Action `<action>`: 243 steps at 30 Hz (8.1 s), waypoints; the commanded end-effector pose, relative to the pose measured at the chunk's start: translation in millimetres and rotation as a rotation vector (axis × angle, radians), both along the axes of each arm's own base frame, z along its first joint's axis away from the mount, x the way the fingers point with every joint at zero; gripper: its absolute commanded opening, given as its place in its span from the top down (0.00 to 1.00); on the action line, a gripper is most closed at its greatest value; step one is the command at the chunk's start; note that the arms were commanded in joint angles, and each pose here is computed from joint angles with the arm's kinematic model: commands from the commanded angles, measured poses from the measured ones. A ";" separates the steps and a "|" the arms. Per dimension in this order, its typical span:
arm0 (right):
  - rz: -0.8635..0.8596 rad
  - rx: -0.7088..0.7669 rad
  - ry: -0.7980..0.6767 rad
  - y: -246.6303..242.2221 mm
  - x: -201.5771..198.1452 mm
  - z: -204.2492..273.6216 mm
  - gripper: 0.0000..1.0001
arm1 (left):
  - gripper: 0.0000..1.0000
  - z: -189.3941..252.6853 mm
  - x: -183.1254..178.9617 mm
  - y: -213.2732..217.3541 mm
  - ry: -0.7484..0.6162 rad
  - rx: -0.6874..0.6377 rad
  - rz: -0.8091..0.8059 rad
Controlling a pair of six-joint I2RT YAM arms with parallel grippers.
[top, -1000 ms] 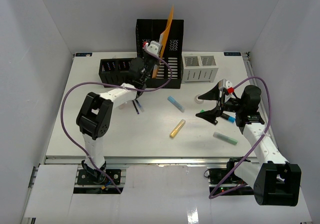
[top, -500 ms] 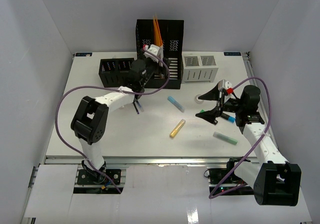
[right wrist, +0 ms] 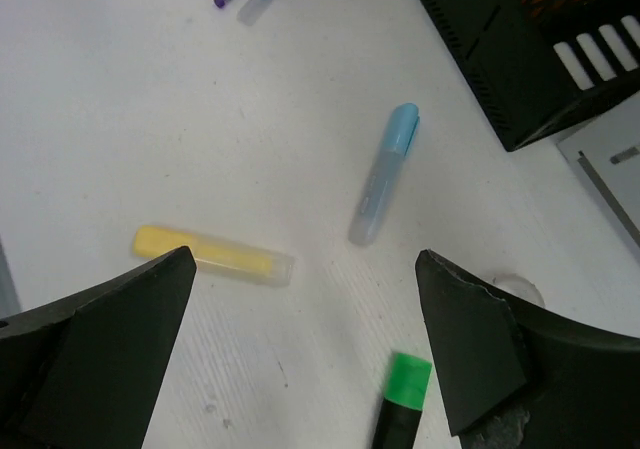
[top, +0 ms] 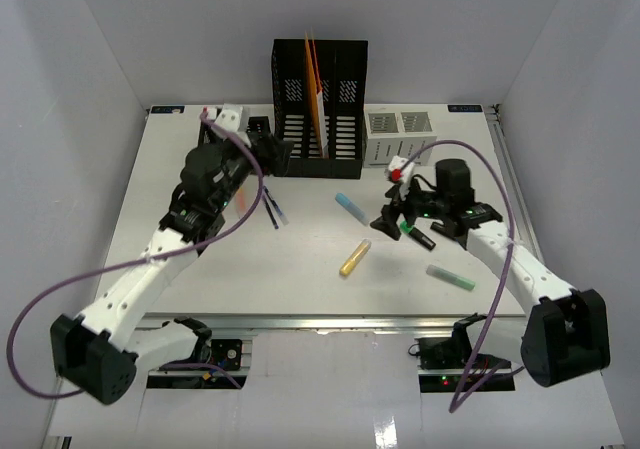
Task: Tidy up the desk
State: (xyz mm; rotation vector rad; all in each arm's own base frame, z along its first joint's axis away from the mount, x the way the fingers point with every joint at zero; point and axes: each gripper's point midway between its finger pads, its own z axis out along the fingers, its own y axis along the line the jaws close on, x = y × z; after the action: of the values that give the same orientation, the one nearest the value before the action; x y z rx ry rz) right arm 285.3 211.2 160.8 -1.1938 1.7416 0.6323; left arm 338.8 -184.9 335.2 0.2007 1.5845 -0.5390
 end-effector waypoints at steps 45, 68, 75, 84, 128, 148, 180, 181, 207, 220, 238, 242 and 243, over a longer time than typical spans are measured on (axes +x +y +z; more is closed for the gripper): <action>0.010 -0.180 0.079 60.8 51.1 -15.4 0.92 | 0.02 -104.4 -91.6 72.2 0.206 0.010 0.146; -0.313 0.329 -0.330 -50.6 147.8 146.0 0.92 | 0.02 -110.4 -90.7 71.0 0.228 0.018 0.145; -0.322 0.570 -0.410 -51.1 192.1 165.9 0.92 | 0.02 -117.5 -89.1 73.0 0.253 0.031 0.161; -0.277 0.699 -0.369 -36.5 239.4 144.8 0.92 | 0.02 -127.2 -84.9 74.2 0.283 0.052 0.179; -0.192 0.369 -0.243 -40.3 189.5 128.8 0.27 | 0.31 -182.2 -52.1 69.3 0.566 -0.032 0.270; 0.023 0.299 -0.050 -42.0 5.0 81.8 0.22 | 0.34 -272.4 89.0 134.7 1.007 0.152 0.516; 0.033 0.319 -0.044 -46.1 1.5 76.5 0.21 | 0.61 -325.7 52.2 150.1 1.092 0.260 0.542; 0.033 0.319 -0.044 -46.5 1.6 76.7 0.21 | 0.63 -324.5 52.5 150.3 1.085 0.258 0.543; 0.284 0.365 0.202 40.7 -36.5 86.5 0.21 | 0.84 -89.3 -60.9 -32.5 0.166 -0.065 -0.563; -0.134 0.532 0.450 87.7 3.0 113.3 0.10 | 0.84 -76.8 -56.9 -113.4 0.030 -0.103 -0.554; -0.277 0.554 0.381 74.2 23.1 112.2 0.55 | 0.83 -76.4 -34.6 -152.3 0.034 -0.080 -0.533; -0.242 0.555 0.370 76.9 21.9 114.5 0.67 | 0.72 -78.0 -33.6 -154.3 0.047 -0.076 -0.537; -0.234 0.557 0.362 76.5 22.5 115.7 0.69 | 0.59 -77.6 -33.4 -154.3 0.050 -0.078 -0.536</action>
State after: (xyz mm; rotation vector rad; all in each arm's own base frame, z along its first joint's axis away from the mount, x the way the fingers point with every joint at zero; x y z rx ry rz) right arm 305.8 287.1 253.1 -0.4622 1.8917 1.1390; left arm 302.3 -334.2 236.4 0.5676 1.6014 -1.0192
